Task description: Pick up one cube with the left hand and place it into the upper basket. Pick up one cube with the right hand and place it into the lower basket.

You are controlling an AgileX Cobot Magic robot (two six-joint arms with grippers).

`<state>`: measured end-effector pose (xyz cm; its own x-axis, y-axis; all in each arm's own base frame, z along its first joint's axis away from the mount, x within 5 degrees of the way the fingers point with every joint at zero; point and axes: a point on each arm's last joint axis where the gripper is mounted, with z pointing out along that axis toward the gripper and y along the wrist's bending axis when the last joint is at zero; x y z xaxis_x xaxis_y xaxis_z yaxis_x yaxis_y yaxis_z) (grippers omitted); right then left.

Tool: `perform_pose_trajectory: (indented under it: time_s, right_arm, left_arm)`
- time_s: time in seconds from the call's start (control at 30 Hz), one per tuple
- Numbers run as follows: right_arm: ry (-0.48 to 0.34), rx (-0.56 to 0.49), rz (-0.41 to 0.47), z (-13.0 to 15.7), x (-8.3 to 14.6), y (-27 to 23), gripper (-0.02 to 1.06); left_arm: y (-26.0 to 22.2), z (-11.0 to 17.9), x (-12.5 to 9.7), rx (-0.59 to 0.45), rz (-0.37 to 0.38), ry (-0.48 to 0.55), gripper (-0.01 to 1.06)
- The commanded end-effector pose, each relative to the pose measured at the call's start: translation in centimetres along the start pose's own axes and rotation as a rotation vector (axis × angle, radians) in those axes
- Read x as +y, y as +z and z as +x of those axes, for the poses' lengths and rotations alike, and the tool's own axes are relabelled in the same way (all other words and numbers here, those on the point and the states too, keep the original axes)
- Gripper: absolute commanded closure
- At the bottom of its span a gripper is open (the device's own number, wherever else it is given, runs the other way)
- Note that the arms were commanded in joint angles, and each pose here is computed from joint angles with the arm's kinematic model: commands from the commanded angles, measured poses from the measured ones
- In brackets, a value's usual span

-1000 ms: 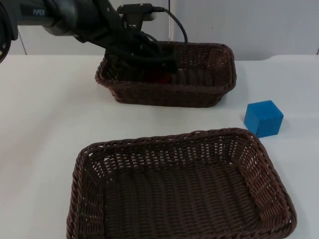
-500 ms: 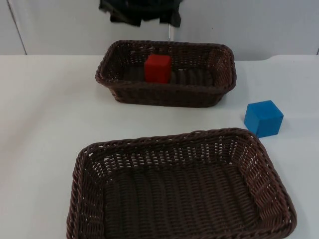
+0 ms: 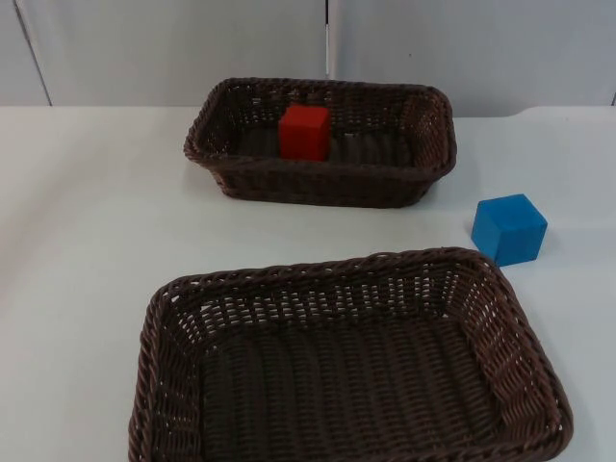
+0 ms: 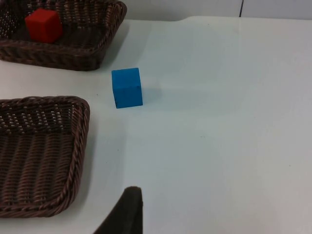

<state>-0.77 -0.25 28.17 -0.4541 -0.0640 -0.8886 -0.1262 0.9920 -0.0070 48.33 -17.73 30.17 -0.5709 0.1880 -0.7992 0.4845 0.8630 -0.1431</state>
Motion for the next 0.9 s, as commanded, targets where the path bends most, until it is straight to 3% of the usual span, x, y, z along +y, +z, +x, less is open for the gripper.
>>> perform_pose_trajectory:
  time_s: [0.0,0.17,0.67,0.87]
  right_arm:
    - [0.001,0.000,0.005,0.1,0.0,0.1,-0.01]
    - [0.002,0.000,0.004,0.1,0.0,0.1,-0.01]
    - [0.002,0.000,0.004,0.1,0.0,0.1,-0.01]
    - [0.002,0.000,0.004,0.1,0.0,0.1,-0.01]
  left_arm:
    - [-1.8,-0.7,-0.2,0.018,-0.051,0.002,0.16]
    - [-3.6,-1.1,-0.2,0.064,-0.104,0.019,0.16]
    - [-7.5,-1.6,-1.2,0.095,-0.092,0.017,0.16]
    - [-8.4,0.2,-1.4,0.084,-0.104,0.003,0.16]
